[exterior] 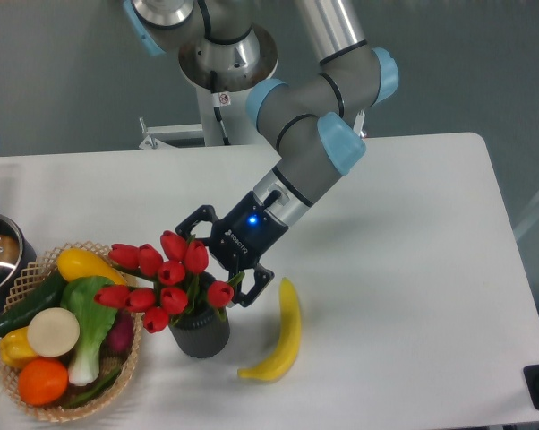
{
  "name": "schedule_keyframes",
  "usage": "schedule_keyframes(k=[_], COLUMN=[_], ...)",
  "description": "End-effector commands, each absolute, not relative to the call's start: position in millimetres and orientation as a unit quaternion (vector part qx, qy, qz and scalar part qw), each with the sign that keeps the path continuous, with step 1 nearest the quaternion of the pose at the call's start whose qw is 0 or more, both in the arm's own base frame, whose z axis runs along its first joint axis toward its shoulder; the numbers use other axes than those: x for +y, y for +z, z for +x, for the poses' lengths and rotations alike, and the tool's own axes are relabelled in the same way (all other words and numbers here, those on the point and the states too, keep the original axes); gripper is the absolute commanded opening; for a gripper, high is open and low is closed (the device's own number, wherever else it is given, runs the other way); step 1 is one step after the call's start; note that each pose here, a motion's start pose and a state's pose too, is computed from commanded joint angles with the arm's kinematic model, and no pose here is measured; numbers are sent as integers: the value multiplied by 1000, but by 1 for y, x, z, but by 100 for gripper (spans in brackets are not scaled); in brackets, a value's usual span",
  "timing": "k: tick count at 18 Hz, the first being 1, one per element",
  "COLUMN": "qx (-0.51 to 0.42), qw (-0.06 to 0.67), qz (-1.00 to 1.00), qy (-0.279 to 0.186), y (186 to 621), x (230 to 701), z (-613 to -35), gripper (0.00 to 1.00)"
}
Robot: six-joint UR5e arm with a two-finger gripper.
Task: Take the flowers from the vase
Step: 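Lower the gripper around the tulip stems and close it, then lift the gripped tulips straight up out of the black vase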
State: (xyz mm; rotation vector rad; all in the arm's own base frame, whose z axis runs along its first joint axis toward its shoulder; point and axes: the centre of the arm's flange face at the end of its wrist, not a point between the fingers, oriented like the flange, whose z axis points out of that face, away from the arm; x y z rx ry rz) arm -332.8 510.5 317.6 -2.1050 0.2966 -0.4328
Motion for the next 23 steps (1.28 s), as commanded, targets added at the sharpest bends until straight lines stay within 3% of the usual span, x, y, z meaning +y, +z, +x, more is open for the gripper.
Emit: schedule_keyframes(k=[1, 2, 10, 23], qx=[121, 122, 122, 117], qw=[466, 467, 473, 528], qz=[-858, -859, -857, -830], qy=[-176, -174, -167, -133], y=[316, 318, 333, 440], x=[510, 509, 506, 497], z=[-332, -333, -332, -338], gripper=[10, 0, 0, 0])
